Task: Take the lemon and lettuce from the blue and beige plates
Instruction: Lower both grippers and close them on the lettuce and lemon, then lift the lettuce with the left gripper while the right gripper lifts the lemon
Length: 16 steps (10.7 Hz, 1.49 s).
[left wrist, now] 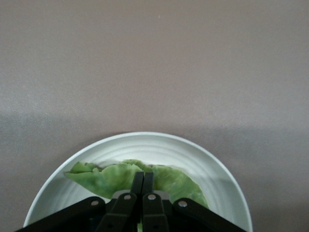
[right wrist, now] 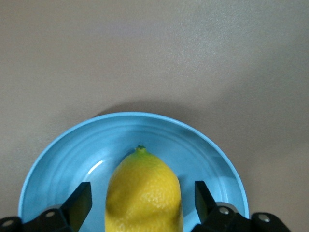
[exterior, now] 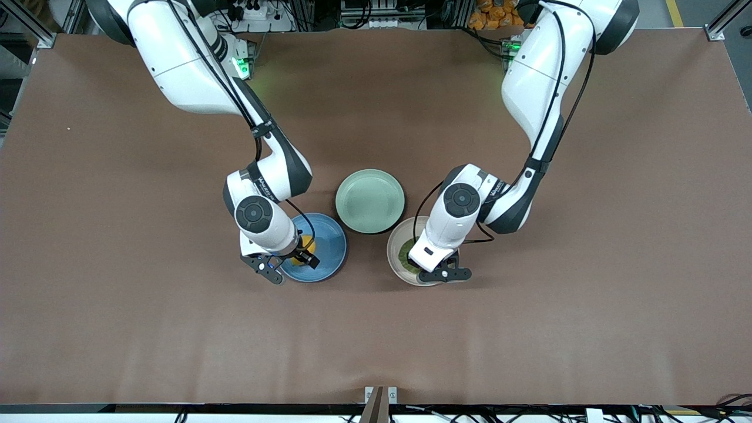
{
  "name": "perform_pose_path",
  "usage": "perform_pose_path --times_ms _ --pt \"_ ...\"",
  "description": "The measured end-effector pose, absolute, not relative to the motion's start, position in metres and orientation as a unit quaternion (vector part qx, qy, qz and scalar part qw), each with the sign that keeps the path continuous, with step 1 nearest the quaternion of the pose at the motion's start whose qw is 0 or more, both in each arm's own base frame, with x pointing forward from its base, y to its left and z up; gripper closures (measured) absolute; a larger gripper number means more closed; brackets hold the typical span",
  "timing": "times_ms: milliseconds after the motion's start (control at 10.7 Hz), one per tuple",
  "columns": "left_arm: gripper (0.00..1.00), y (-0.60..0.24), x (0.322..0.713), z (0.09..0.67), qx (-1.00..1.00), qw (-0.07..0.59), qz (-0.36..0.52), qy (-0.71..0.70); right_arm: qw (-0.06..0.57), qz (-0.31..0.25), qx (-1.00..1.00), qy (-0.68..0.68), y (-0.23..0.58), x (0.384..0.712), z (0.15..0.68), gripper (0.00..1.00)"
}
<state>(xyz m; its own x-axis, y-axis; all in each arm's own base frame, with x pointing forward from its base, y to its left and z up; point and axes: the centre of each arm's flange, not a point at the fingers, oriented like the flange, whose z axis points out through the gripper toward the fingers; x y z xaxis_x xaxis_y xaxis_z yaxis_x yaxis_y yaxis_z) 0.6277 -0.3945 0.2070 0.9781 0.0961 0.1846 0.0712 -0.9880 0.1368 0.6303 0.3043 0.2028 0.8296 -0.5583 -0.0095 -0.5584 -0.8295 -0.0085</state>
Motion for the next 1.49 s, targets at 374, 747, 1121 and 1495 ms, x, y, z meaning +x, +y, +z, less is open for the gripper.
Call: perform_pose_path --times_ms 374,747,1121,1495 --pt "0.98 -0.392 0.629 0.247 0.994 0.052 0.086 0.046 0.002 0.000 -0.958 0.287 0.305 0.630 0.202 0.39" --pt "0.98 -0.378 0.632 0.289 0.995 0.035 0.074 0.055 0.002 -0.001 -0.958 0.288 0.305 0.632 0.205 0.39" --pt "0.98 -0.326 0.657 0.315 0.996 0.025 0.074 0.049 -0.013 0.009 -0.960 0.281 0.303 0.646 0.237 0.39" --pt "0.98 -0.252 0.678 0.327 0.999 -0.003 0.045 -0.005 -0.027 0.026 -0.975 0.220 0.264 0.667 0.282 0.39"
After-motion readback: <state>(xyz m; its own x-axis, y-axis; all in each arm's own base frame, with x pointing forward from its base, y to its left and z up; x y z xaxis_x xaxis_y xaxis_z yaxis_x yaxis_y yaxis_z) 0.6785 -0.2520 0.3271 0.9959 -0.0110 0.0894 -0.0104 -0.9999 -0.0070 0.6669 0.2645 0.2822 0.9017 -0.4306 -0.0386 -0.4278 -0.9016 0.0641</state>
